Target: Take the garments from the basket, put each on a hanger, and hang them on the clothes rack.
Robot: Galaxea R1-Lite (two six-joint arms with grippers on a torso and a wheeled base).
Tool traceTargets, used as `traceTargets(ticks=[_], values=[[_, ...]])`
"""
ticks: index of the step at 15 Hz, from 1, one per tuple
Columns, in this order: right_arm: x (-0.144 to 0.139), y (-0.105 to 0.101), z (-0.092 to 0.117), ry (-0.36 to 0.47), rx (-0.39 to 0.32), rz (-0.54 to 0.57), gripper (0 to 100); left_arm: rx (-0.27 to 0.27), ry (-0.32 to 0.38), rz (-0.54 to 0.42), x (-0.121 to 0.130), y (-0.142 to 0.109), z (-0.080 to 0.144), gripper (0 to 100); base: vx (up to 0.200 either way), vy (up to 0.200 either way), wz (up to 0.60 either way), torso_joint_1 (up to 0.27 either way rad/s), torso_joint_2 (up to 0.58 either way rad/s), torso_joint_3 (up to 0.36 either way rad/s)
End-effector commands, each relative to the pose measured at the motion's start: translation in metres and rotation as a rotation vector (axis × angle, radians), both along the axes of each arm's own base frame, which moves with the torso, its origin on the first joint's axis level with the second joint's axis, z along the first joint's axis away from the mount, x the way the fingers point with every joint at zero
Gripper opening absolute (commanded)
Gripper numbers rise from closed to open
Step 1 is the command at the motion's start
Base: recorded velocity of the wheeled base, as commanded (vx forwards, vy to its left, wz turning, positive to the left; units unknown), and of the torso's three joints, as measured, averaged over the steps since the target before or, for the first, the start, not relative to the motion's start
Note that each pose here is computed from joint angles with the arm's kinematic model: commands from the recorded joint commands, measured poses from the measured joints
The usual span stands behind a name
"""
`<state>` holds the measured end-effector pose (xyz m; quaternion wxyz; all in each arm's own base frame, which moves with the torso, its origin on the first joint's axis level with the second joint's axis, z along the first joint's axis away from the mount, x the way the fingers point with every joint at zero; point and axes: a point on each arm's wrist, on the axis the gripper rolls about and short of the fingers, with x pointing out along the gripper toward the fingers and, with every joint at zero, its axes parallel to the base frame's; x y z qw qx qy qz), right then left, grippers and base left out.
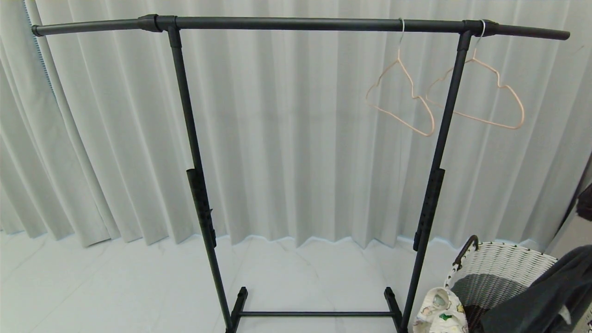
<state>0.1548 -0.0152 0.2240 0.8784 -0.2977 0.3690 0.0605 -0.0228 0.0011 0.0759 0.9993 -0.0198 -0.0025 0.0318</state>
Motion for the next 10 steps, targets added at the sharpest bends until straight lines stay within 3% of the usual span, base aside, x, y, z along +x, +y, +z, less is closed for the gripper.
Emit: traceTargets(ticks=[1, 6, 10], values=[[-0.027, 0.003, 0.038, -0.165, -0.015, 0.006, 0, 0.000, -0.001, 0.001, 0.000, 0.000, 0.000, 100, -0.200, 0.000, 0.00, 0.002, -0.01, 0.002], [-0.029, 0.012, 0.062, -0.228, -0.012, 0.072, 0, -0.002, -0.001, 0.001, 0.000, 0.000, 0.000, 100, -0.200, 0.000, 0.00, 0.000, 0.00, 0.000], [-0.032, 0.025, 0.065, -0.221, 0.014, 0.165, 0, -0.003, -0.001, 0.001, 0.000, 0.000, 0.000, 100, -0.200, 0.000, 0.00, 0.005, 0.00, 0.002]])
